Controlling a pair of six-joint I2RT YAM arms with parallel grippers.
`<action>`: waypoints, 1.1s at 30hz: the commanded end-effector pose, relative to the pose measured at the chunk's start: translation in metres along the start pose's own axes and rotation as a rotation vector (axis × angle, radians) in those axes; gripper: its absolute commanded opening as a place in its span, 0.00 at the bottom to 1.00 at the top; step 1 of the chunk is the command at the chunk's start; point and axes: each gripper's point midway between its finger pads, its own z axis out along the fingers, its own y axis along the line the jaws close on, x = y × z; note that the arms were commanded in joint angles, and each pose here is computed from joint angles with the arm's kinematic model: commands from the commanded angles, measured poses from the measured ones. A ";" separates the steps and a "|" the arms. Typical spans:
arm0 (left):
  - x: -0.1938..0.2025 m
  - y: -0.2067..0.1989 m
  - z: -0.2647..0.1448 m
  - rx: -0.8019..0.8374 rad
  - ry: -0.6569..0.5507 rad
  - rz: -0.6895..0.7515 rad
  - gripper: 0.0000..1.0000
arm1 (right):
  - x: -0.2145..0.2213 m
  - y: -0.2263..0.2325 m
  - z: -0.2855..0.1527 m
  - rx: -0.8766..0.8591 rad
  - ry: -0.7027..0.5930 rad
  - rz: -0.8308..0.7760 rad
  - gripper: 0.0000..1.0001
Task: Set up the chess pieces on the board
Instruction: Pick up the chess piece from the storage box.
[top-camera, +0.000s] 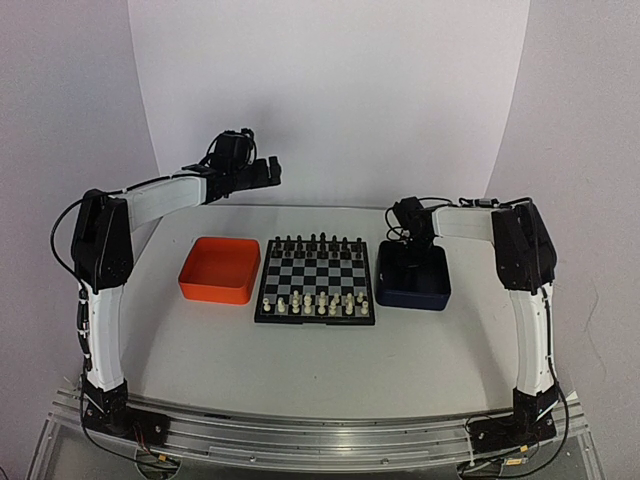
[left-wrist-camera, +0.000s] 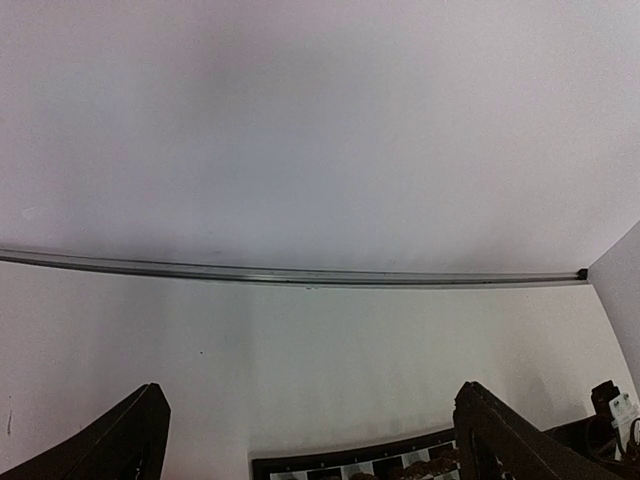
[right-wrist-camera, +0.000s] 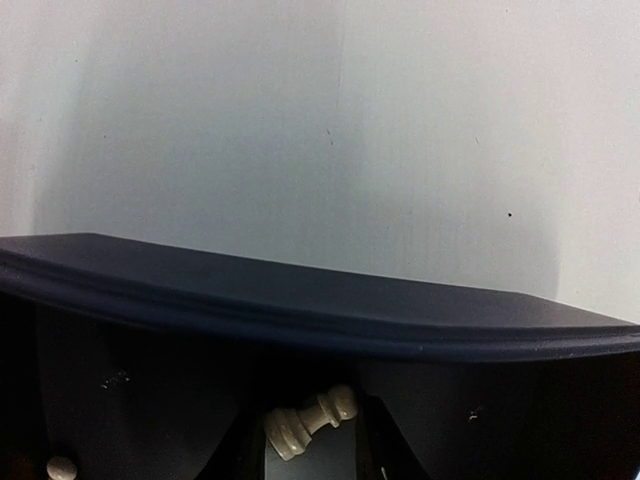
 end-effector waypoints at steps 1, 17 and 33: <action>-0.030 -0.007 -0.015 0.042 -0.065 -0.021 1.00 | 0.011 -0.008 -0.004 0.036 0.044 -0.010 0.23; -0.033 -0.013 -0.019 0.079 -0.074 -0.012 1.00 | -0.004 -0.006 -0.017 0.016 0.001 -0.022 0.16; -0.035 -0.013 -0.025 0.088 -0.088 -0.021 1.00 | -0.001 -0.014 -0.024 0.049 -0.008 0.011 0.00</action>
